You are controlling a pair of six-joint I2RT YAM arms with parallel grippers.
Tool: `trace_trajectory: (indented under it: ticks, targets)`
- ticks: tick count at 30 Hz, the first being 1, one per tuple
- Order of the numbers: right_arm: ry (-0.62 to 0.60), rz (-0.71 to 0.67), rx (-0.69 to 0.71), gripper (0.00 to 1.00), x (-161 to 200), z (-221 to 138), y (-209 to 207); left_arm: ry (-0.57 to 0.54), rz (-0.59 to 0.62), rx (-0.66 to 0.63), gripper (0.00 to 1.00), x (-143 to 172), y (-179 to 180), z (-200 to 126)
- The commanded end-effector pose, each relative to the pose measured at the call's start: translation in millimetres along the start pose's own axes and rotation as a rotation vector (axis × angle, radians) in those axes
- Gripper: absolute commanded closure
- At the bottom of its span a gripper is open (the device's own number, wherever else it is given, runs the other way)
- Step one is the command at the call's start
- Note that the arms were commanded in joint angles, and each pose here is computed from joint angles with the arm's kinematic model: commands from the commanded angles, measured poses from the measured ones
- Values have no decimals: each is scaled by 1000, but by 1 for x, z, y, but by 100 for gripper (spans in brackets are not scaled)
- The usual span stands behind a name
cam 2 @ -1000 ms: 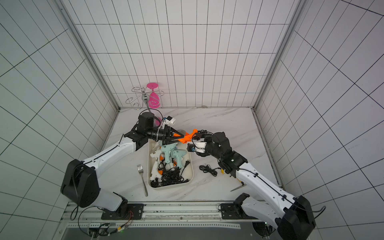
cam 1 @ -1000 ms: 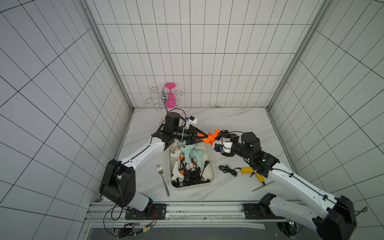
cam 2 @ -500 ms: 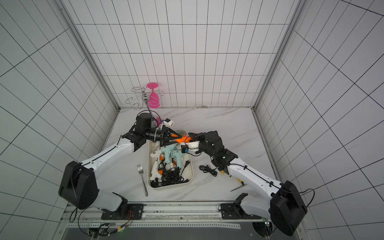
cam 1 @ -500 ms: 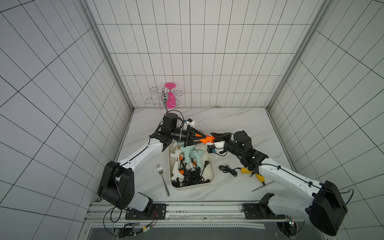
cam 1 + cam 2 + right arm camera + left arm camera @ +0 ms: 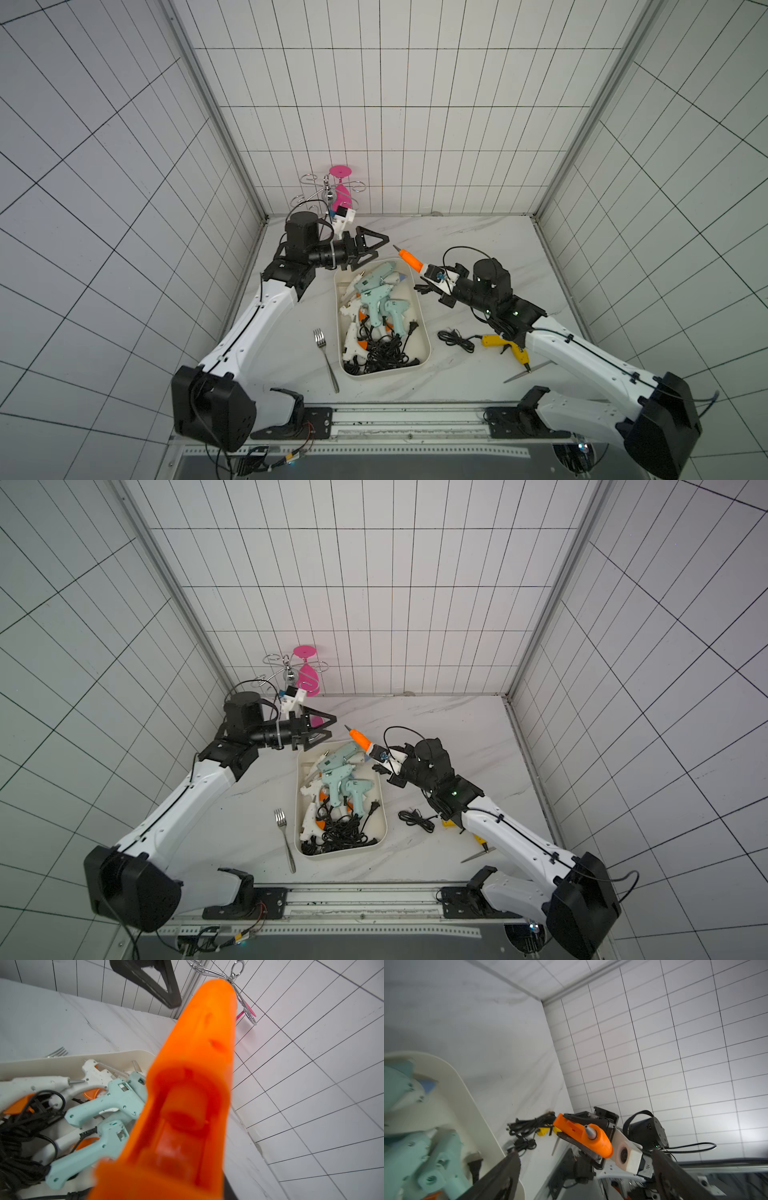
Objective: Put the hot melt glue gun into the storage box
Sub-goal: Pick up the hot melt adhesive gun from the center of the board, then place the hot melt adhesive gun in the storage box.
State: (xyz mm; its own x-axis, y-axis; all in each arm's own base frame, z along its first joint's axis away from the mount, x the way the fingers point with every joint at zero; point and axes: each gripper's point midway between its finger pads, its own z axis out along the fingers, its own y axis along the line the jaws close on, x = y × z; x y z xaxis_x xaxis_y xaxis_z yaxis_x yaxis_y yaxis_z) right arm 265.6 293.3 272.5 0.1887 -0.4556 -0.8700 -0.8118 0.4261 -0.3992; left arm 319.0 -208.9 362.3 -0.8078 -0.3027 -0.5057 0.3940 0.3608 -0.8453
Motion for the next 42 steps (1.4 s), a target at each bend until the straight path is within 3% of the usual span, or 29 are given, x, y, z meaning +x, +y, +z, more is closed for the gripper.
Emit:
trace_trajectory:
  ticks: [1,4,7,12,22,25,33,38,42]
  targets:
    - [-73,386,-83,99,-49,-10,-13,-271,285,-268,1,-34,6,-42]
    - [-76,584,-191,100,-66,-3,-9,-361,379,-321,1,-44,-1,-63]
    - [-30,791,-303,100,-65,15,2,-324,394,-400,1,-40,12,-66]
    - [83,1077,-506,100,-35,50,38,-271,358,-420,1,-26,31,-61]
    - [340,1347,-797,100,46,79,98,-173,281,-424,1,2,64,-48]
    - [344,1420,-887,99,52,80,110,-154,271,-431,1,8,71,-45]
    - [542,1581,-875,92,99,81,138,-65,280,-467,1,29,87,-29]
    - [760,1418,-686,73,129,57,142,20,309,-506,1,45,98,-11]
    - [786,1358,-580,54,136,45,125,50,309,-514,1,50,103,-4]
